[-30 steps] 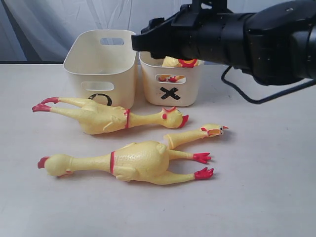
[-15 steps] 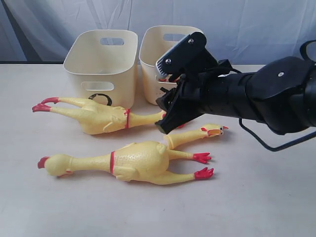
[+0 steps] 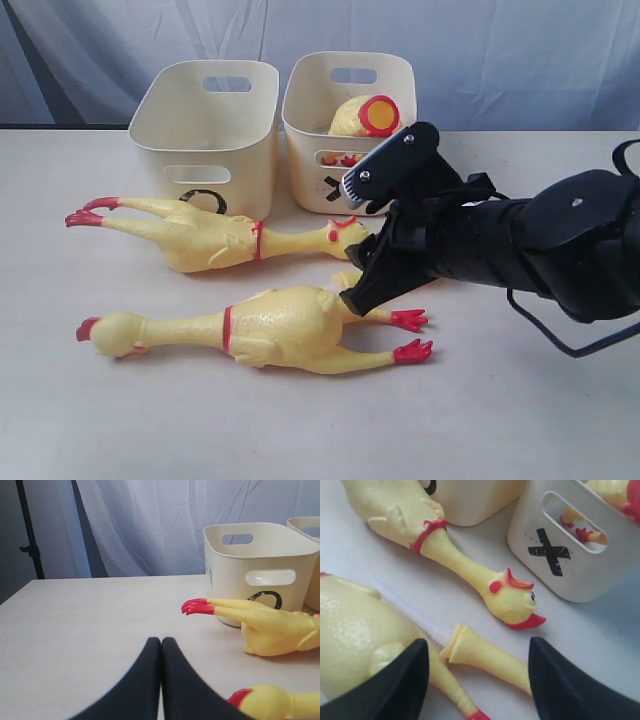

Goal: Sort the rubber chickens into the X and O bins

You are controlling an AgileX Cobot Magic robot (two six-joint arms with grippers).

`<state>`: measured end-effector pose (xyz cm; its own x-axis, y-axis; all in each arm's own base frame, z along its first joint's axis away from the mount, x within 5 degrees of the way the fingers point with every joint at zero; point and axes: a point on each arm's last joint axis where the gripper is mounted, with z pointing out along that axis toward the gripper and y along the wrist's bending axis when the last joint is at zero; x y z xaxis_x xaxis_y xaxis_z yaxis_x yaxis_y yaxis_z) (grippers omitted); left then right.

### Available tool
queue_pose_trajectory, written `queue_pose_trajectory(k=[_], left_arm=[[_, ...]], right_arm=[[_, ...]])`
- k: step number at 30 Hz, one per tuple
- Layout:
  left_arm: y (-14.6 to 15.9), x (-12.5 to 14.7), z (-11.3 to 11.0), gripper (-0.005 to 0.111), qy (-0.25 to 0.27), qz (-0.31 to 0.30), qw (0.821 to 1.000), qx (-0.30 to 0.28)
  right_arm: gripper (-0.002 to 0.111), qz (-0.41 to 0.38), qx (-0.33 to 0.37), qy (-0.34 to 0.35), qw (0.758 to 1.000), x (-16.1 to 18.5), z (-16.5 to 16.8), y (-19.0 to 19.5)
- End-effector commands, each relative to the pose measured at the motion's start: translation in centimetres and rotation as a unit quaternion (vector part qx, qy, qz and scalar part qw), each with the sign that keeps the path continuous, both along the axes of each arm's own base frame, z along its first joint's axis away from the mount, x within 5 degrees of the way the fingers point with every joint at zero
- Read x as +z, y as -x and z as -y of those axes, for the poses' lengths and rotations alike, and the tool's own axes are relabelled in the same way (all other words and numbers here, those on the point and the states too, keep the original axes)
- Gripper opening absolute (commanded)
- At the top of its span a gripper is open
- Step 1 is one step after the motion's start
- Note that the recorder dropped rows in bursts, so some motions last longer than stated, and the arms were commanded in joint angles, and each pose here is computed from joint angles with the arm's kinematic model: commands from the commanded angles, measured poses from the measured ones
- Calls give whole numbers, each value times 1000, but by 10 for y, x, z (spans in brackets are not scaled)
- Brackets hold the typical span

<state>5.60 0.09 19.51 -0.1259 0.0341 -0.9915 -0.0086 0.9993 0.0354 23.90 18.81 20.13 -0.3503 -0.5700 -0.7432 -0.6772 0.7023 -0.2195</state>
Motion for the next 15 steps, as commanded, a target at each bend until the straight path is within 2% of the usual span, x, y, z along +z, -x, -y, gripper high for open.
queue_pose_trajectory(k=[1, 15], left_arm=[[0, 0, 0, 0, -1, 5, 1000, 0], [0, 0, 0, 0, -1, 5, 1000, 0]], right_arm=[[55, -1, 1, -2, 1000, 1, 2, 1], [55, -34, -2, -31, 999, 0, -1, 5]])
